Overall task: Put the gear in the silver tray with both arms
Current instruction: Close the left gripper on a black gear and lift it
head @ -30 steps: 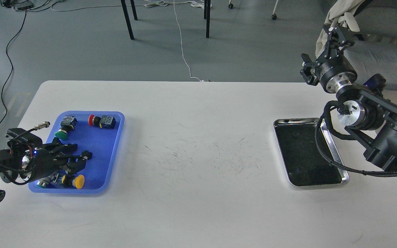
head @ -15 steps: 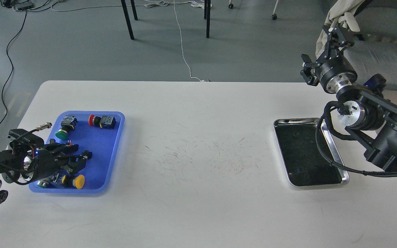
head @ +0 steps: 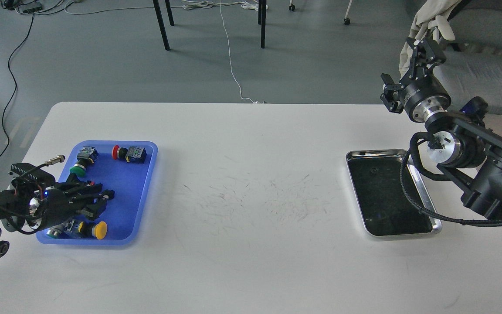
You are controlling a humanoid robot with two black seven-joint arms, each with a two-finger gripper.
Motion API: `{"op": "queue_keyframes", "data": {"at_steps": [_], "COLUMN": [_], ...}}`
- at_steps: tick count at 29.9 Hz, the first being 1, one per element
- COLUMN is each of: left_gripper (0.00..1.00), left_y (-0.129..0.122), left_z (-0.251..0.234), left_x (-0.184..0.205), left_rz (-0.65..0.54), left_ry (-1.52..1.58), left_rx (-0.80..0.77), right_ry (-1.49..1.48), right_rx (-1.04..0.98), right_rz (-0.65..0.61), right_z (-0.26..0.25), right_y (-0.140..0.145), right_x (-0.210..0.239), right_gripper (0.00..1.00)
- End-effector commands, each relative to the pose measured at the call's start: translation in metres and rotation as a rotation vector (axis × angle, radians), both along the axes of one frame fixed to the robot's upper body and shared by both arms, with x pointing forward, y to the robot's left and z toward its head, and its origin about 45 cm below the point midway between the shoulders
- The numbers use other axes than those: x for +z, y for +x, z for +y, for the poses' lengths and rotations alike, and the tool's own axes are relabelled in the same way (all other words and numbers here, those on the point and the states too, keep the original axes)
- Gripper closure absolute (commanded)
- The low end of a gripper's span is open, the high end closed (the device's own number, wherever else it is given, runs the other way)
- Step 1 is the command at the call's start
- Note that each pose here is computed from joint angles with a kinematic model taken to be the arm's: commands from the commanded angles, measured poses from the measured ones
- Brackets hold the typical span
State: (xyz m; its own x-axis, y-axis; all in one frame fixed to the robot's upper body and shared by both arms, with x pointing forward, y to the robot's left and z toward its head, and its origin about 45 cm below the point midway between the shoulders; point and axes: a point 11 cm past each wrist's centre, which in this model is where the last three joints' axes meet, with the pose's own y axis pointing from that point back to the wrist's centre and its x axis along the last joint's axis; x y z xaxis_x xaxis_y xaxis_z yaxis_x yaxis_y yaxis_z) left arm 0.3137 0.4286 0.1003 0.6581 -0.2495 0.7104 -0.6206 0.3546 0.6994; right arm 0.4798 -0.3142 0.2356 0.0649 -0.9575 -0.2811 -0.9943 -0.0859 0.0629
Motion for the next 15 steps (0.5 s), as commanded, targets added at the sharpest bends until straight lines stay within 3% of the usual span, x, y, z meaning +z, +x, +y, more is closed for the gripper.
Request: {"op": "queue_keyframes", "data": {"at_steps": [1,8,15], "left_gripper": [0.71,0.86,0.92], "left_y": [-0.002,-0.002,0.005], "left_z": [0.002,0.002,0.01], "left_x": [-0.001,0.002,0.018], "left_rz": [0.007,0.003,-0.026], "left_ry": [0.008,0.007,0.01], "left_rx": [-0.003,-0.005,0.005], "right_ry": [-0.001,-0.003,-0.006], "right_rx": [0.0,0.001,-0.002], "right_rz": [0.0,0.003,0.005], "right_z": [0.0,0.0,-0.001], "right_y": [0.0,-0.001,-0.001], "right_x": [0.0,-0.001,-0.002], "right_gripper": [0.03,0.03,0.03]}}
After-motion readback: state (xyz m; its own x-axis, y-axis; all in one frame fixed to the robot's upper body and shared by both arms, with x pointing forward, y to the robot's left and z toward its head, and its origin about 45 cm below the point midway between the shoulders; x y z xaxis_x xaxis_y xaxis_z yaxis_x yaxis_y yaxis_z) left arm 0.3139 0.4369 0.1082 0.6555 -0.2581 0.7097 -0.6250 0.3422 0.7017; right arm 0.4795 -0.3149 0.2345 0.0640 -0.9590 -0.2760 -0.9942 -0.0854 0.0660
